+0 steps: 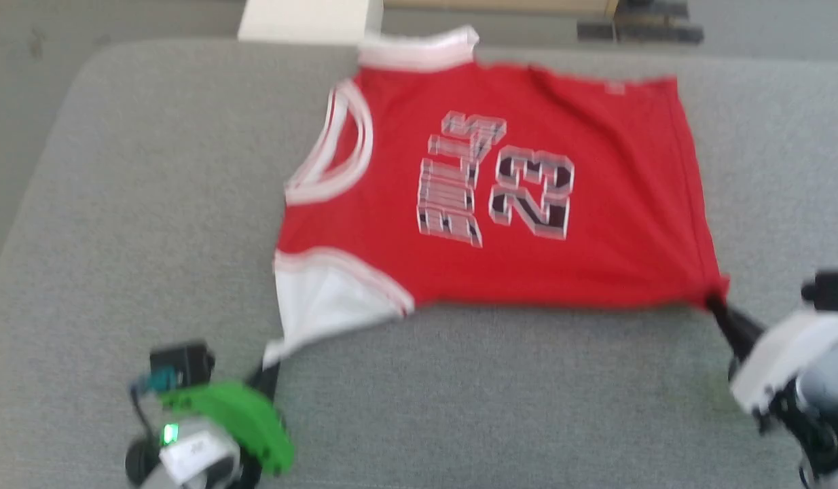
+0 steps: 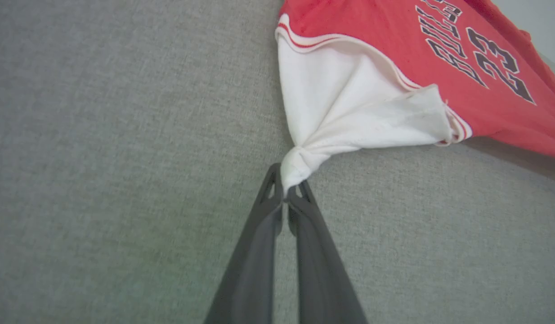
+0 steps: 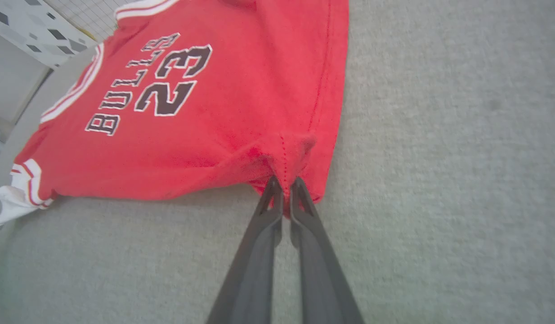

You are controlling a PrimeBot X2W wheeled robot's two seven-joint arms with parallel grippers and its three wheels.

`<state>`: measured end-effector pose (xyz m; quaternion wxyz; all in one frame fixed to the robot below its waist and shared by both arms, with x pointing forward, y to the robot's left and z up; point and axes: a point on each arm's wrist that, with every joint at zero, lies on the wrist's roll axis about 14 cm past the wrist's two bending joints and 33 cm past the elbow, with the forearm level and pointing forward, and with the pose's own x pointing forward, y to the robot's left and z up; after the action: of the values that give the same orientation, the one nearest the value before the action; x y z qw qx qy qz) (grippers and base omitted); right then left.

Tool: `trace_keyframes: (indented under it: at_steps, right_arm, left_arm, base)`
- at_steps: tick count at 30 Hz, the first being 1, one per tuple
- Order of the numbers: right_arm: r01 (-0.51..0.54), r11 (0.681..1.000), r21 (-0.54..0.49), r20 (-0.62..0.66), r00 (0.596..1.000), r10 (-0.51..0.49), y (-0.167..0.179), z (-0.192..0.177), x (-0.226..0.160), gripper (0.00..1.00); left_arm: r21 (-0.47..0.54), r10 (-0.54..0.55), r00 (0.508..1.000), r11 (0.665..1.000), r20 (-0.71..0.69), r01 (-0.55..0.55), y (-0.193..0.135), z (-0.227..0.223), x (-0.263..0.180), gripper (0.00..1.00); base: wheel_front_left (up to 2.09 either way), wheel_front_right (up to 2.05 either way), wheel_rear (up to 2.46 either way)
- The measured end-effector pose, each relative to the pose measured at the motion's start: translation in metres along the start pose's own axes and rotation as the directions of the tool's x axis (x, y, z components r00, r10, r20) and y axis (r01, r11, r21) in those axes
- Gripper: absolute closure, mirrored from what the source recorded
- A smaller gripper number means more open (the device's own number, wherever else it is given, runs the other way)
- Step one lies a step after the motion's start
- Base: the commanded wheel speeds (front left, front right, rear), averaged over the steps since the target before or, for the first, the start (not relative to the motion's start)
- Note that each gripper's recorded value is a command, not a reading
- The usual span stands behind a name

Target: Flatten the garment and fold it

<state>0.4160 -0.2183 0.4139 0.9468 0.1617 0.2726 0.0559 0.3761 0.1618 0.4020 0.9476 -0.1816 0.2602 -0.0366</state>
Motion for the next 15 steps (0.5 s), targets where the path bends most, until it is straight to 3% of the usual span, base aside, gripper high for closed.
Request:
trace_keyframes:
  at_steps: [7, 15]
  right_arm:
    - [0.025, 1.0, -0.003, -0.094, 0.995, -0.025, -0.009, -0.029, -0.045, 1.0]
    - [0.048, 0.999, 0.01, -0.127, 0.991, -0.047, -0.011, -0.04, -0.07, 1.0]
  left_arm:
    - [-0.084, 0.045, 0.992, 0.995, -0.115, -0.054, 0.01, -0.028, -0.052, 1.0]
    - [-0.107, 0.038, 0.992, 0.993, -0.118, -0.051, 0.006, -0.031, -0.071, 1.0]
  base:
    - [0.0, 0.0, 0.0]
    - [0.0, 0.0, 0.0]
